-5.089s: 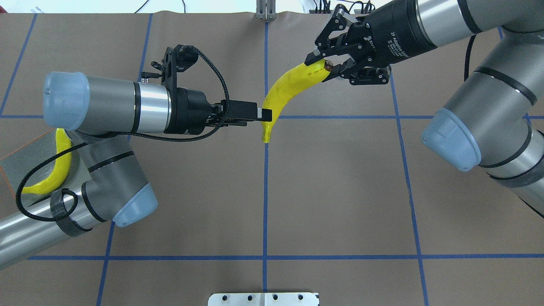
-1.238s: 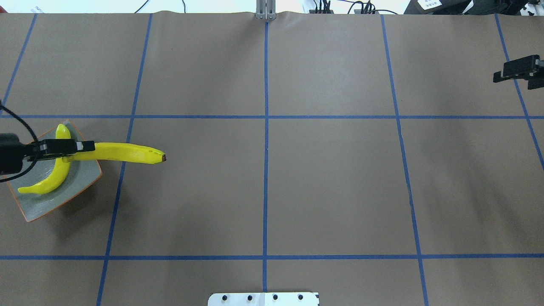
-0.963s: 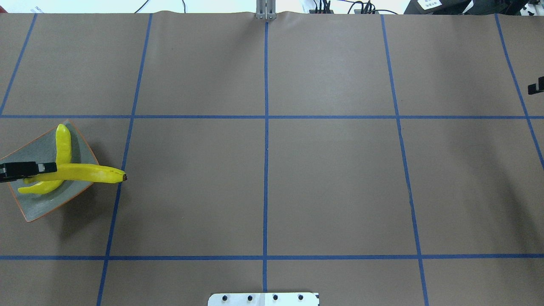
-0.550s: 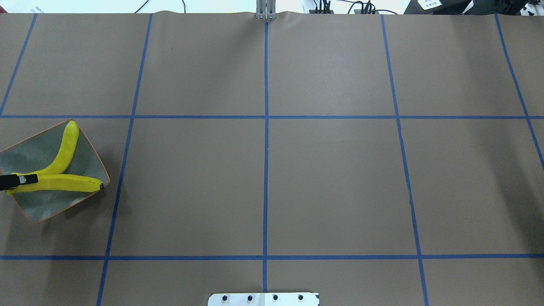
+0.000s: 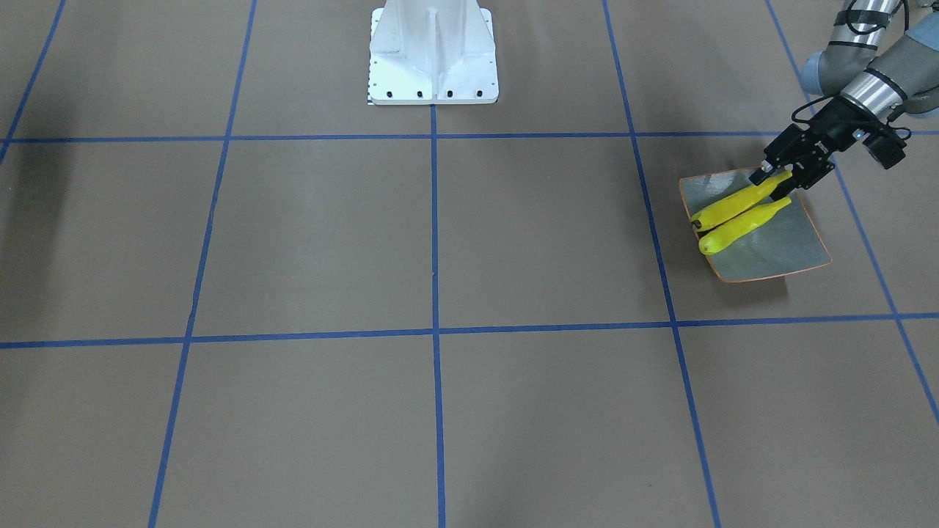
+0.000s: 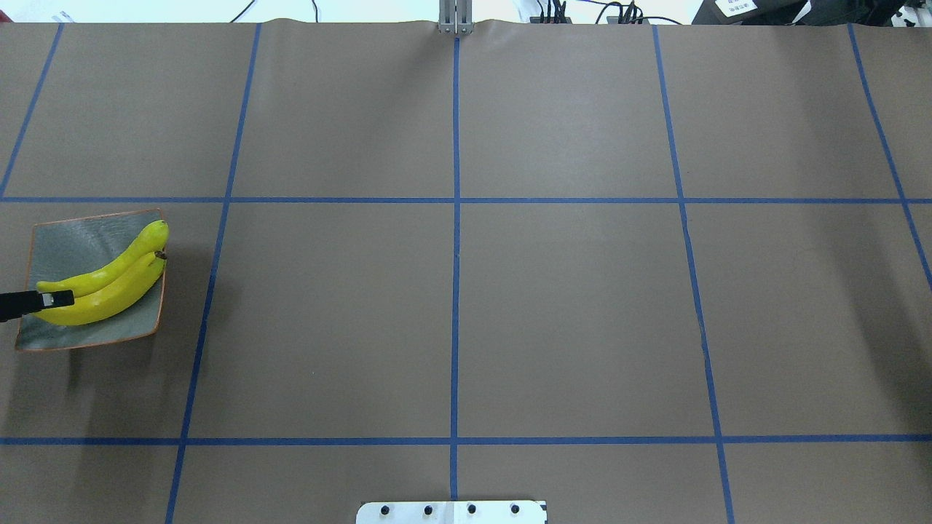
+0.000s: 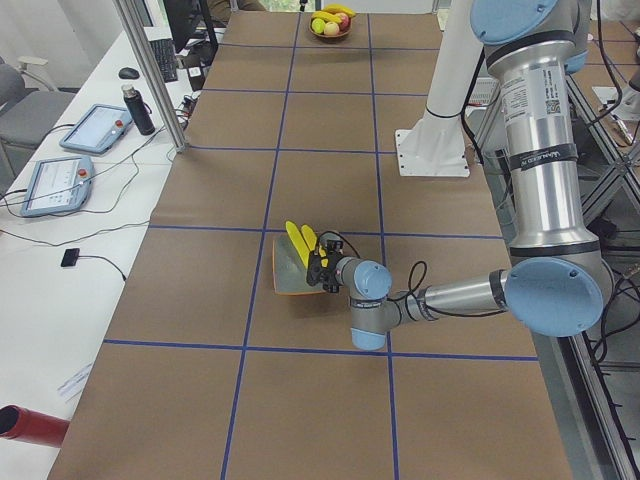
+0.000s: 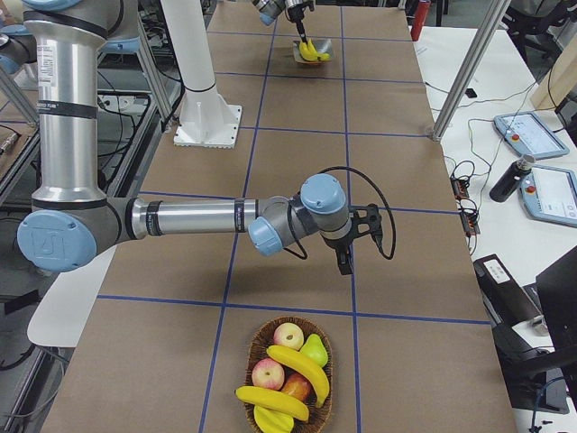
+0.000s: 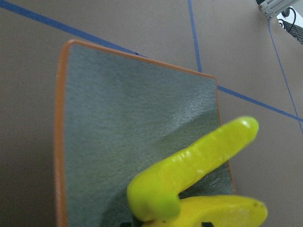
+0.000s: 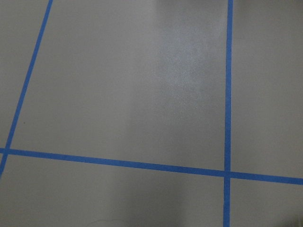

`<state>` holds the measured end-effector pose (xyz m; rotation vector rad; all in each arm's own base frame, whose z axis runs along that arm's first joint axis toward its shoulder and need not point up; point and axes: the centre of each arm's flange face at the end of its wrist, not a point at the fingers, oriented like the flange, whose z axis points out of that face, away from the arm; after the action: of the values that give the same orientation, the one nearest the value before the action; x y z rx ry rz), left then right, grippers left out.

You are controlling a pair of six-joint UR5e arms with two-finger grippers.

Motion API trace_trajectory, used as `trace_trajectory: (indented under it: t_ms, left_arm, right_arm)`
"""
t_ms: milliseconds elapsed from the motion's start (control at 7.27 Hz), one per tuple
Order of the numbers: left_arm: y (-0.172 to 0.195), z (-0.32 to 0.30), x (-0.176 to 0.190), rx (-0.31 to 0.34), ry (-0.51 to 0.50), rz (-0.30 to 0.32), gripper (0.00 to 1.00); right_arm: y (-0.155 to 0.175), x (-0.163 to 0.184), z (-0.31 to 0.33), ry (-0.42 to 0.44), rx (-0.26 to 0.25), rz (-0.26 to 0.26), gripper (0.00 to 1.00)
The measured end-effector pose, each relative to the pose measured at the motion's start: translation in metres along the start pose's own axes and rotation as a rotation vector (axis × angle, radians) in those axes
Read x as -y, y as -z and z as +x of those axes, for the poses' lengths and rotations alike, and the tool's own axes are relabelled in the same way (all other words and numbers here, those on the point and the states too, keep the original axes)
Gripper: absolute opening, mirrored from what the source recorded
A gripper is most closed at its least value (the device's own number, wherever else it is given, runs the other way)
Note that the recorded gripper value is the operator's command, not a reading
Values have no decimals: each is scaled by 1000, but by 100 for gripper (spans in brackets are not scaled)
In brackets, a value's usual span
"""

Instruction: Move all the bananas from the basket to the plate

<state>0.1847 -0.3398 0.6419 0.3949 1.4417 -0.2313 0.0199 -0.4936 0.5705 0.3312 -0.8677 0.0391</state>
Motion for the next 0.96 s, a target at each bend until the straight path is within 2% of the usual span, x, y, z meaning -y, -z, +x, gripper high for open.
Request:
trace_trajectory:
  t_ms: [413, 688, 963]
  left_arm:
    - [8, 7, 17, -21, 3, -5, 100]
    - [41, 16, 72, -31, 1, -28, 100]
    - [83, 18, 122, -4, -104, -53, 100]
  right_arm:
    - [1, 3, -1, 1, 0, 3, 100]
    - [2, 2, 2, -4, -1, 2, 100]
    - [3, -10, 15, -15, -10, -4, 100]
